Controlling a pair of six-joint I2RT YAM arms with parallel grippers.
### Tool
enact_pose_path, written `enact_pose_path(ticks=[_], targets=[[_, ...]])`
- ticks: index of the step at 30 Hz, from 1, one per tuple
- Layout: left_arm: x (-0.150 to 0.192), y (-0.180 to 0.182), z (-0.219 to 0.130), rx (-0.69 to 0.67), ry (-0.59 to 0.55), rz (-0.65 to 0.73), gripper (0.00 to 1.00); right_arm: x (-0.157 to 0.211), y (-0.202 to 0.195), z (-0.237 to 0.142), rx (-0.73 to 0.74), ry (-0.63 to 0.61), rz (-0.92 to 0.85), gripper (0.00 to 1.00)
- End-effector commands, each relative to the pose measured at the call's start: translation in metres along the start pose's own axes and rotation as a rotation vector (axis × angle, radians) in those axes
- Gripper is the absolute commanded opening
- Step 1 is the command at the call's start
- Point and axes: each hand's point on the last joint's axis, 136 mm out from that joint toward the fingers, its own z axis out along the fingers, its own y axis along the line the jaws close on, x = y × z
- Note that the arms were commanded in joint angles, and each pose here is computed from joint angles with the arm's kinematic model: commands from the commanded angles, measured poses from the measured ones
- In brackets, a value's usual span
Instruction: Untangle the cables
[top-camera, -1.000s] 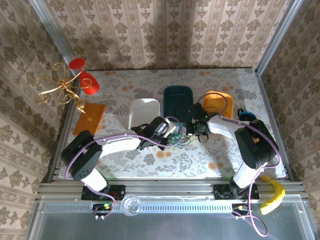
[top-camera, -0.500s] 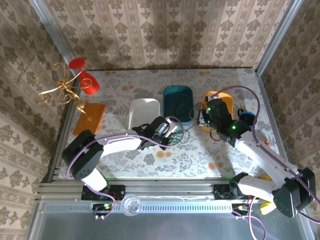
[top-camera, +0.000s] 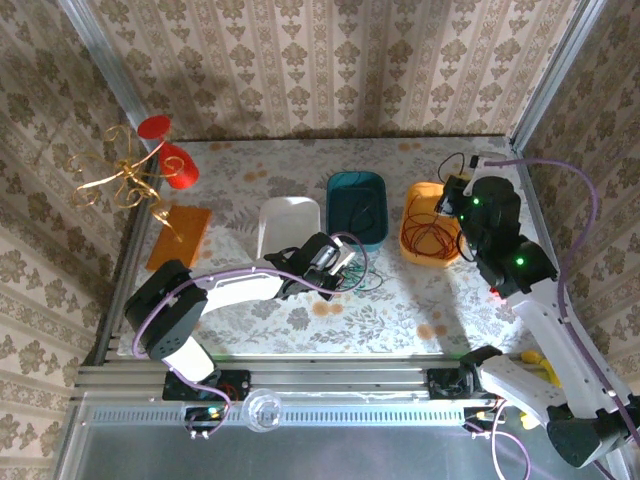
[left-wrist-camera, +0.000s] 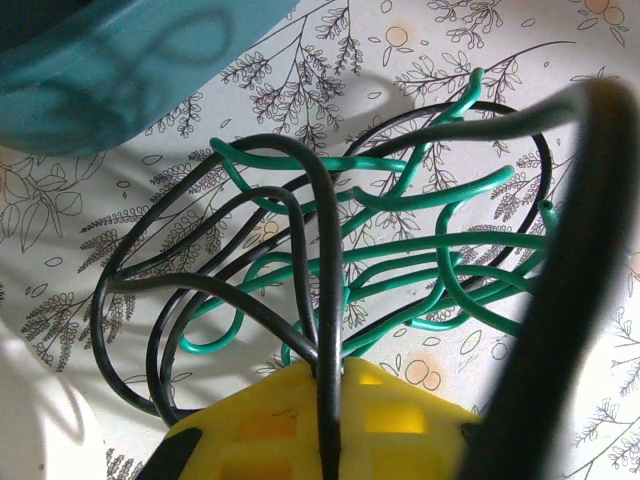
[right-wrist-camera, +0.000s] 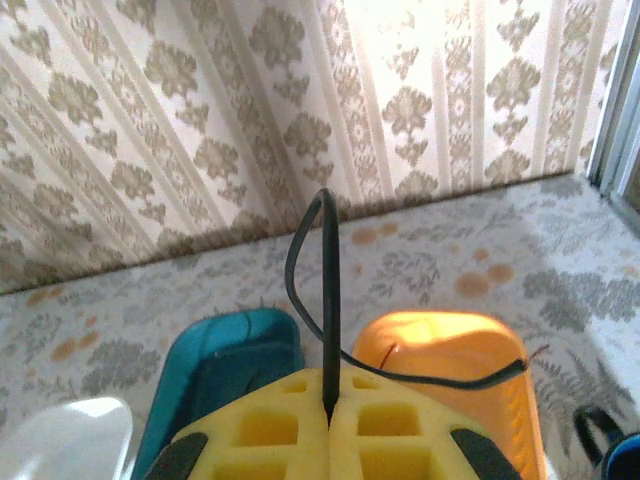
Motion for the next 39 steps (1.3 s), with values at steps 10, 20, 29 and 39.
enact_pose_path(ticks=[10, 20, 29, 39], targets=[[-0.001, -0.005, 0.000, 0.015, -0.010, 0.004, 0.00, -0.021, 0.059, 0.050, -0.217, 0.004, 0.023, 0.00], [-0.002, -0.003, 0.001, 0.003, -0.009, 0.005, 0.00, 0.065, 0.092, 0.157, -0.254, 0.261, 0.030, 0.00], [-0.002, -0.002, 0.003, 0.001, -0.006, 0.006, 0.00, 0.225, 0.105, 0.187, -0.261, 0.724, -0.005, 0.00], [-0.003, 0.000, 0.000, -0.004, -0.016, -0.005, 0.00, 0.228, 0.107, 0.182, -0.211, 0.735, -0.024, 0.29]])
